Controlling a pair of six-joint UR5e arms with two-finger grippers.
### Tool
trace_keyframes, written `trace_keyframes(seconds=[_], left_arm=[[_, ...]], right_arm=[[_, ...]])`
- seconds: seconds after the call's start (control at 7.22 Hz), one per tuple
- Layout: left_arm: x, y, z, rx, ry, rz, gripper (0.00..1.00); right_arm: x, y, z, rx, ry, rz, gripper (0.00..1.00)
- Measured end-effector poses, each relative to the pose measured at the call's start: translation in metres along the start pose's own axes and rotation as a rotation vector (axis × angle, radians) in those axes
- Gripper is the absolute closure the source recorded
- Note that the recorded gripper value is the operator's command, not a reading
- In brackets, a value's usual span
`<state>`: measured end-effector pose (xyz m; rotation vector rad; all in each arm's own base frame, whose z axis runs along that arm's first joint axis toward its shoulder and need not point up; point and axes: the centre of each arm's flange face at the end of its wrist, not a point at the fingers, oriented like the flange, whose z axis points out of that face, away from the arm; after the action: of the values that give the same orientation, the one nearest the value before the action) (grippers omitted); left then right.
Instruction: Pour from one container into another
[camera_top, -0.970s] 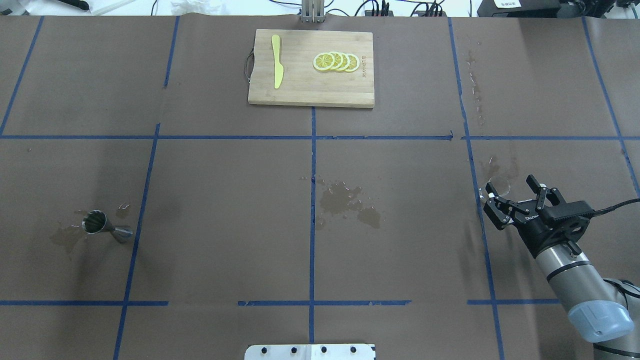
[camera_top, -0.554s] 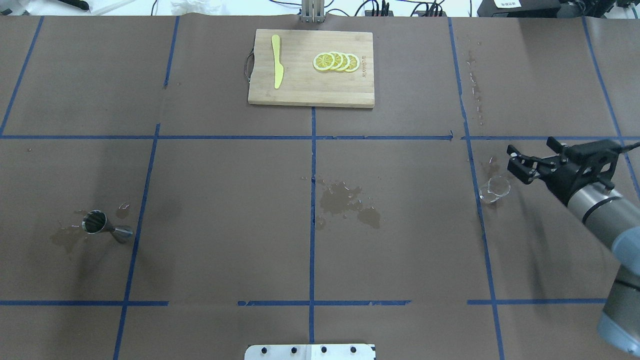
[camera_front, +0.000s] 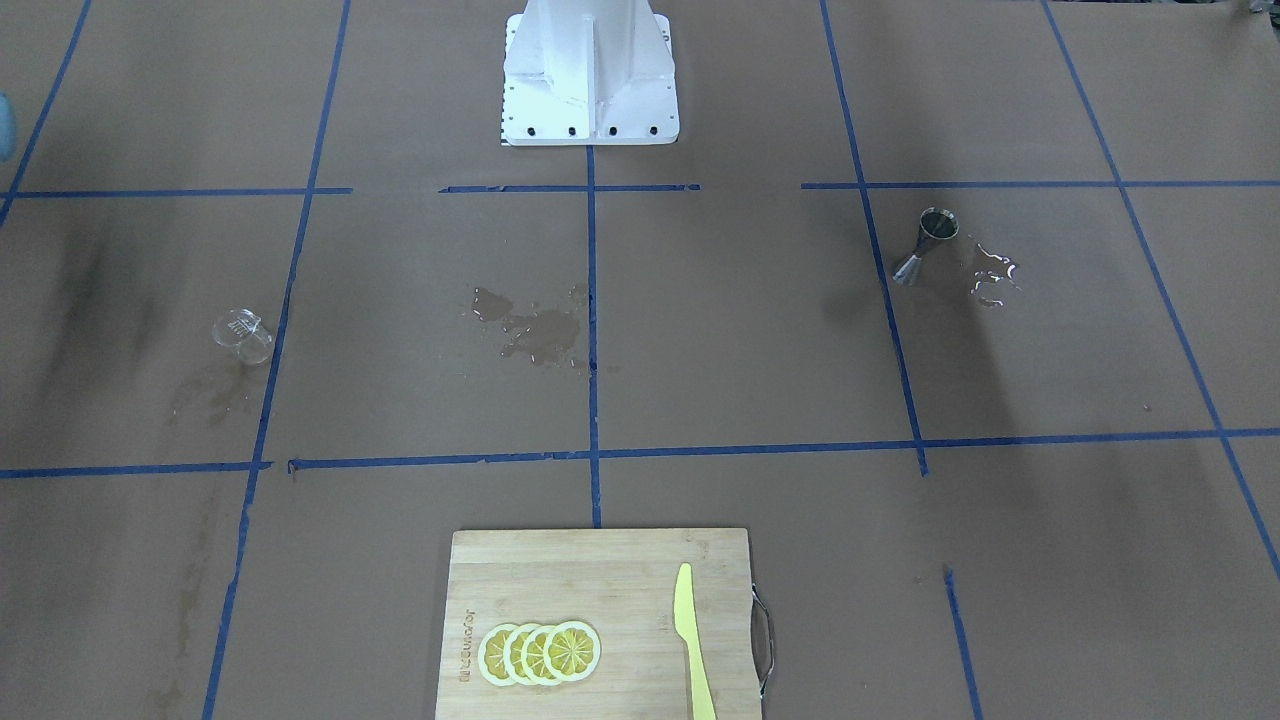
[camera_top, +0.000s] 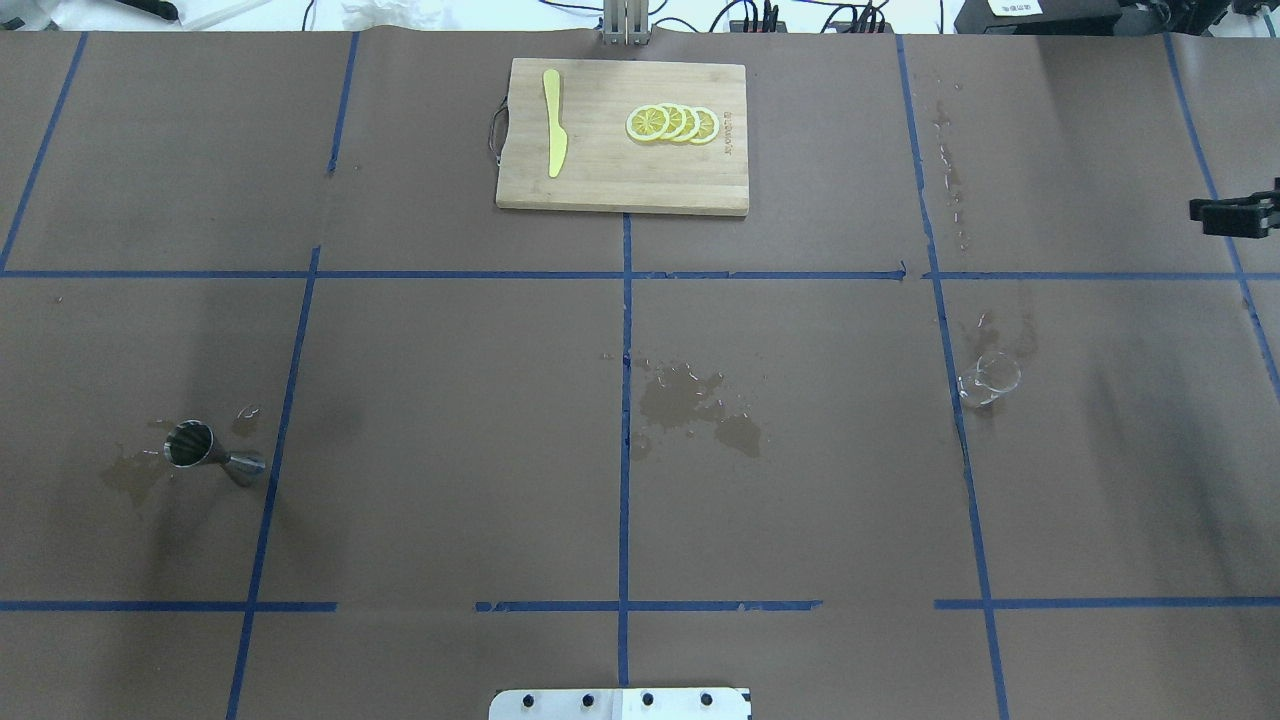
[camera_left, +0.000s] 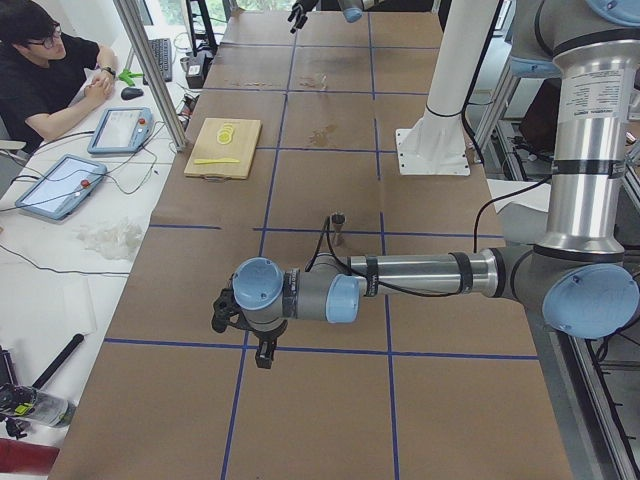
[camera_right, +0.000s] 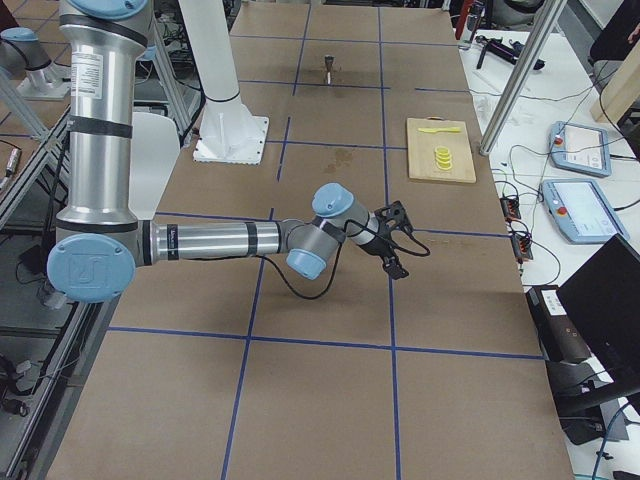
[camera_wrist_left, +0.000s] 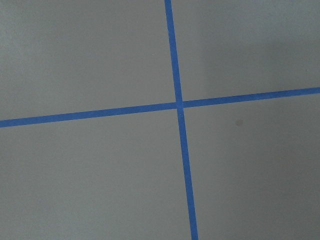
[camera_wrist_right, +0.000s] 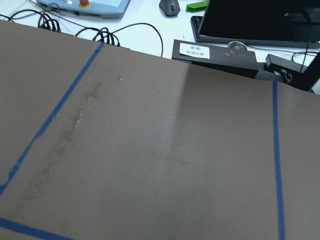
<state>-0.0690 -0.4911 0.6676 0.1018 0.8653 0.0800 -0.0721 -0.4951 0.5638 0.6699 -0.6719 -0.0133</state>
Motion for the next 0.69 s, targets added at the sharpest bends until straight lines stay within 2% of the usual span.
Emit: trace_keyframes(seconds=[0.14, 0.28, 0.42, 0.69], left_arm=[[-0.001, 0.001, 0.001, -0.002, 0.000, -0.003, 0.00], [-0.002, 0.002, 0.002, -0.004, 0.000, -0.005, 0.00], [-0.003, 0.003, 0.003, -0.005, 0.000, -0.007, 0.00], [-0.004, 0.004, 0.004, -0.007, 0.001, -0.011, 0.00]], right_arm=[[0.040, -0.003, -0.013, -0.111, 0.002, -0.029, 0.00], [0.077, -0.002, -0.029, -0.224, -0.017, -0.024, 0.00], [0.109, 0.004, -0.045, -0.326, -0.048, 0.034, 0.00], [0.147, 0.033, -0.063, -0.464, -0.062, 0.187, 0.00]])
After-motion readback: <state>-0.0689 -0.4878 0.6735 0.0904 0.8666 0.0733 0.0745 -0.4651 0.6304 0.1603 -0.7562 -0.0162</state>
